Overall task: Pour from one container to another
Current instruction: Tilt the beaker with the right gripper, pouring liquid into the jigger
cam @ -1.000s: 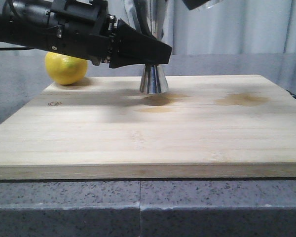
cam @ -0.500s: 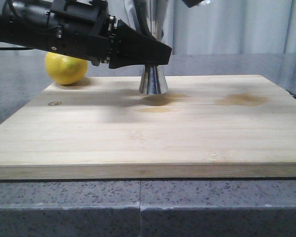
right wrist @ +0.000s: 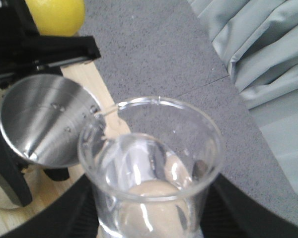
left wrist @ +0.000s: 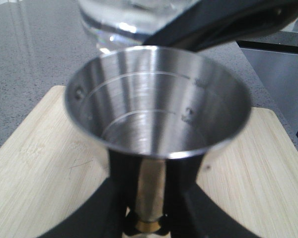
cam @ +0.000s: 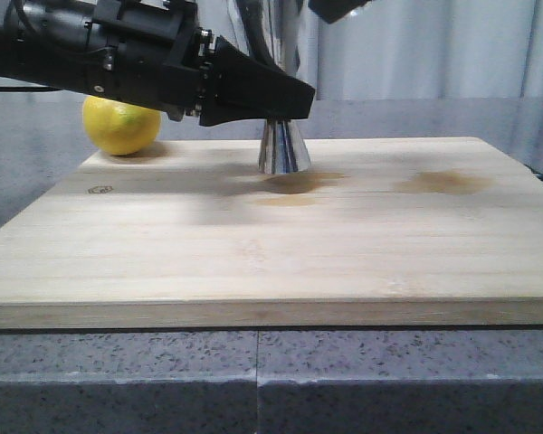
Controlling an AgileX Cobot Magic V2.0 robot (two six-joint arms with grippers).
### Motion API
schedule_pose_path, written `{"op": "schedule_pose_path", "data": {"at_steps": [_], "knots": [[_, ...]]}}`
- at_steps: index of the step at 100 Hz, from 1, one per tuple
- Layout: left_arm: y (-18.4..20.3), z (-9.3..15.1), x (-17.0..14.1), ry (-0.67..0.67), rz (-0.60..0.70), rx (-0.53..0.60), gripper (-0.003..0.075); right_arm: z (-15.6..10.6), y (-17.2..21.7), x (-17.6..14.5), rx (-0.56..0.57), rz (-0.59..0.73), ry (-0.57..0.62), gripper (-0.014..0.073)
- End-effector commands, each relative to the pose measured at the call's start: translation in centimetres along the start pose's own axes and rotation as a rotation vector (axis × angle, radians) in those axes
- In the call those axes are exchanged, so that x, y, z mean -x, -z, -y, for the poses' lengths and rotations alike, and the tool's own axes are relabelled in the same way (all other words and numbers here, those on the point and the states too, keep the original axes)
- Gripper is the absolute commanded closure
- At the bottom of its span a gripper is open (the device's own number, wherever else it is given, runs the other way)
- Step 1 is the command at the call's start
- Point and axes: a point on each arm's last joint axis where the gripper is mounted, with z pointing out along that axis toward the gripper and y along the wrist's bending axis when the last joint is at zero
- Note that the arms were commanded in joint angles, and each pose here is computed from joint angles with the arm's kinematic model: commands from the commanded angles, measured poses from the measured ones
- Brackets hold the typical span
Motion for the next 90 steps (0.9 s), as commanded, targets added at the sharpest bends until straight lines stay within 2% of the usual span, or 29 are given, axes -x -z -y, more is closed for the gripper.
{"op": "schedule_pose_path", "data": {"at_steps": [1, 38, 58, 90], "knots": [[0.2, 1.0, 3.2, -0.030, 0.138, -0.066, 0.0584, 1.4, 1.3, 1.6, -0.067, 0.075, 0.055, 0.0338], [0.2, 1.0, 3.2, -0.030, 0.138, -0.066, 0.0584, 2.1, 1.8, 2.2, -0.104, 0.053, 0.133, 0.0337], [0.2, 1.0, 3.2, -0.030, 0.138, -0.066, 0.0584, 1.4, 1.9, 2.8, -0.102, 0.063, 0.193, 0.0337], [0.2, 1.0, 3.2, -0.031, 0.135, -0.067, 0.0584, 1.5, 1.9, 2.7, -0.108, 0.046, 0.220, 0.0337]]}}
